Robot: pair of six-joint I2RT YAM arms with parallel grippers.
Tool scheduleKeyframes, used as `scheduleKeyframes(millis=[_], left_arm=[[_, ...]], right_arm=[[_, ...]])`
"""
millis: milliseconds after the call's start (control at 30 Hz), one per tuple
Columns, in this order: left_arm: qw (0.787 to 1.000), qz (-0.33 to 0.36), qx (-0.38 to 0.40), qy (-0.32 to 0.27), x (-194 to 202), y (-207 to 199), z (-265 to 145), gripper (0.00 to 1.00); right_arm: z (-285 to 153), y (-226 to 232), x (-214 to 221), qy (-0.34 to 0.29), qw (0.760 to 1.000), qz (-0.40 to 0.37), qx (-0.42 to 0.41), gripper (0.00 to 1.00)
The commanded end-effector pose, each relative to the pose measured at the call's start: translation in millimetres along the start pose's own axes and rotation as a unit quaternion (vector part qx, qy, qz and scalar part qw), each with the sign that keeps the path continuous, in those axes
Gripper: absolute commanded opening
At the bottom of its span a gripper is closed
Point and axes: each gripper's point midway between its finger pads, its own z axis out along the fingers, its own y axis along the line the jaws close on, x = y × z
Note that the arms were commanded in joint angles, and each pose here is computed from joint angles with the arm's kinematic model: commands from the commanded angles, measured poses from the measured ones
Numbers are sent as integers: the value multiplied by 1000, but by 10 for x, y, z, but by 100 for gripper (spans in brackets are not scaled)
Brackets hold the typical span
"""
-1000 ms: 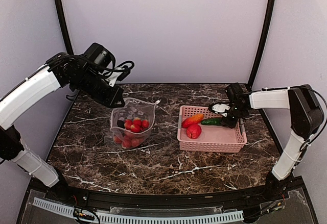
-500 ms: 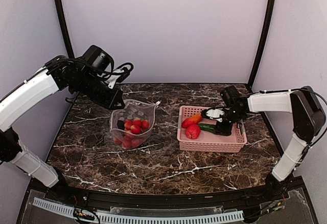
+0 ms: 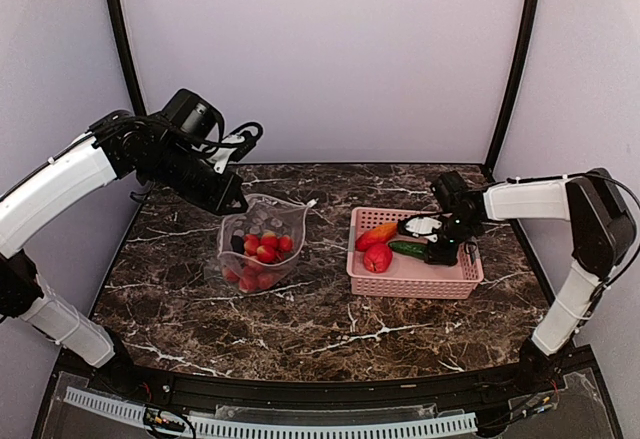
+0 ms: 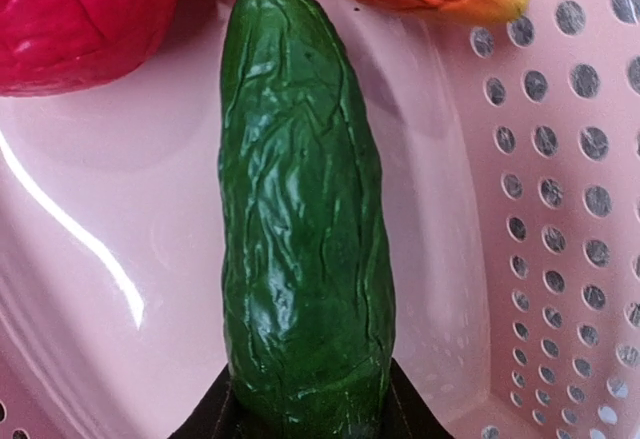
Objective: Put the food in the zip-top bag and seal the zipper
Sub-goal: Pick up the fake vegetable from the bin, then place the fake vegetable in the zipper food storage bag.
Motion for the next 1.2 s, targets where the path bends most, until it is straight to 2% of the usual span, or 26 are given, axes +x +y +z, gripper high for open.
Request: scheduleKeyframes(millis=[0,200,367,467,567,667,833,933,1067,1167], left_arm=[[1000,-2,3,-16,-22,-10,-66,1],[999,-5,4,-36,-114,-20,-67,1],[998,-10,1,-54,-195,-14,-63,1],[998,-18,10,-63,-225,-40,-60,1],[997,-23,10,-75,-267,-41,-68,1],[996,-25,-3,-85,-313,2,-85,1],[994,-44,-8,-102,-384,21,-132,1],[991,-70,4,-112,-419,-8,-147,1],[984,-114,58,-127,-493,-169,-175,1],[967,-147,143,-153,-644,-432,-290,1]], right_arm=[[-496,-195,-98,-26,998,18,51,29],[-1323,-70,-741,-166,986,26,7,27],[-2065,146,-1290,-282,958,-10,-44,26],[-2607,430,-1589,-375,919,-57,-105,26],[-3133,682,-1823,-481,854,-89,-178,25],[-3347,812,-2066,-511,817,-99,-249,24],[-3385,1004,-2462,-530,794,-131,-266,25],[-3387,1079,-2677,-540,780,-124,-290,27],[-3391,1162,-2911,-548,766,-118,-316,28],[-3501,1207,-2987,-553,757,-124,-326,28]])
